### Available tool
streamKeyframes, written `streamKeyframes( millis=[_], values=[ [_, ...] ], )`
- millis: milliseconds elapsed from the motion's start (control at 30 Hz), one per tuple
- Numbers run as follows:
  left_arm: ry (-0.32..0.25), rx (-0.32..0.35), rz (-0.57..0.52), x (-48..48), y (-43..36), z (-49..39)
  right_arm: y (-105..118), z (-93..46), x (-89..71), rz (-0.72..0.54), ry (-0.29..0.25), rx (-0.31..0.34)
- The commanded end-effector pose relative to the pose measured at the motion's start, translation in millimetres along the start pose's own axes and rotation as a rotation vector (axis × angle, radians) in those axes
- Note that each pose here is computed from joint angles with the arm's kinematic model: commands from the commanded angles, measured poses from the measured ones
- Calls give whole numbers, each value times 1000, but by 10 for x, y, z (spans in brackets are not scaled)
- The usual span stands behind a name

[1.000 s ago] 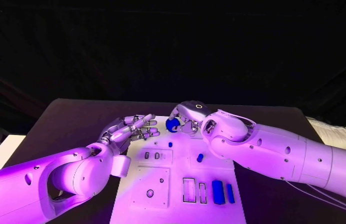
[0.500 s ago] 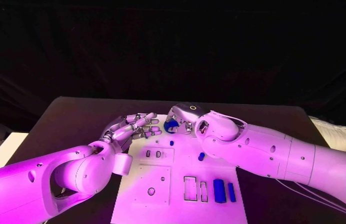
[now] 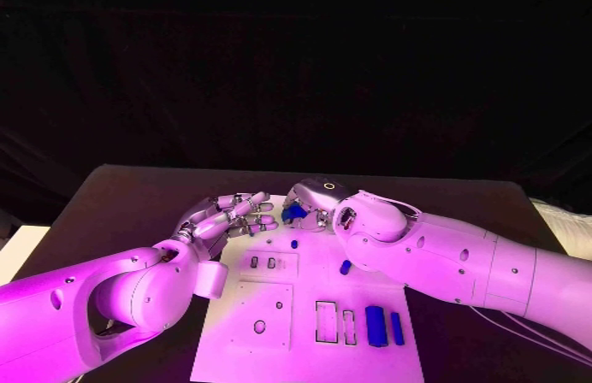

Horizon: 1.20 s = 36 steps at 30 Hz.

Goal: Assemble the parts on the task board

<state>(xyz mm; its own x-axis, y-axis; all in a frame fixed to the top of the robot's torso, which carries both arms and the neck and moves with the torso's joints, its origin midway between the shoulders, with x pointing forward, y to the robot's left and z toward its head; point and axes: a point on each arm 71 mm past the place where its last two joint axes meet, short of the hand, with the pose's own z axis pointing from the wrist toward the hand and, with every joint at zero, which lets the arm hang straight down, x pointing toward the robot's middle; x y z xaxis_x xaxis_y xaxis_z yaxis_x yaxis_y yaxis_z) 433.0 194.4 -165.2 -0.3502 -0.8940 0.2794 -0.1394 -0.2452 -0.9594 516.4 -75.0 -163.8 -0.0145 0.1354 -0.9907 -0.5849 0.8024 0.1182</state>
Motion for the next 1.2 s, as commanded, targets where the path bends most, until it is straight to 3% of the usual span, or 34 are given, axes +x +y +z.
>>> streamKeyframes(
  millis=[33,400,767,1200],
  values=[
    [21,5,-9,26,-8,1,-3,-3,36,-6,25,0],
    [20,4,-8,23,-9,-3,-17,-8,39,2,23,-1],
    [20,4,-8,25,-9,-3,13,-11,17,30,-13,-26],
    [22,3,-9,32,-7,0,66,29,59,39,-9,-38]
  ],
)
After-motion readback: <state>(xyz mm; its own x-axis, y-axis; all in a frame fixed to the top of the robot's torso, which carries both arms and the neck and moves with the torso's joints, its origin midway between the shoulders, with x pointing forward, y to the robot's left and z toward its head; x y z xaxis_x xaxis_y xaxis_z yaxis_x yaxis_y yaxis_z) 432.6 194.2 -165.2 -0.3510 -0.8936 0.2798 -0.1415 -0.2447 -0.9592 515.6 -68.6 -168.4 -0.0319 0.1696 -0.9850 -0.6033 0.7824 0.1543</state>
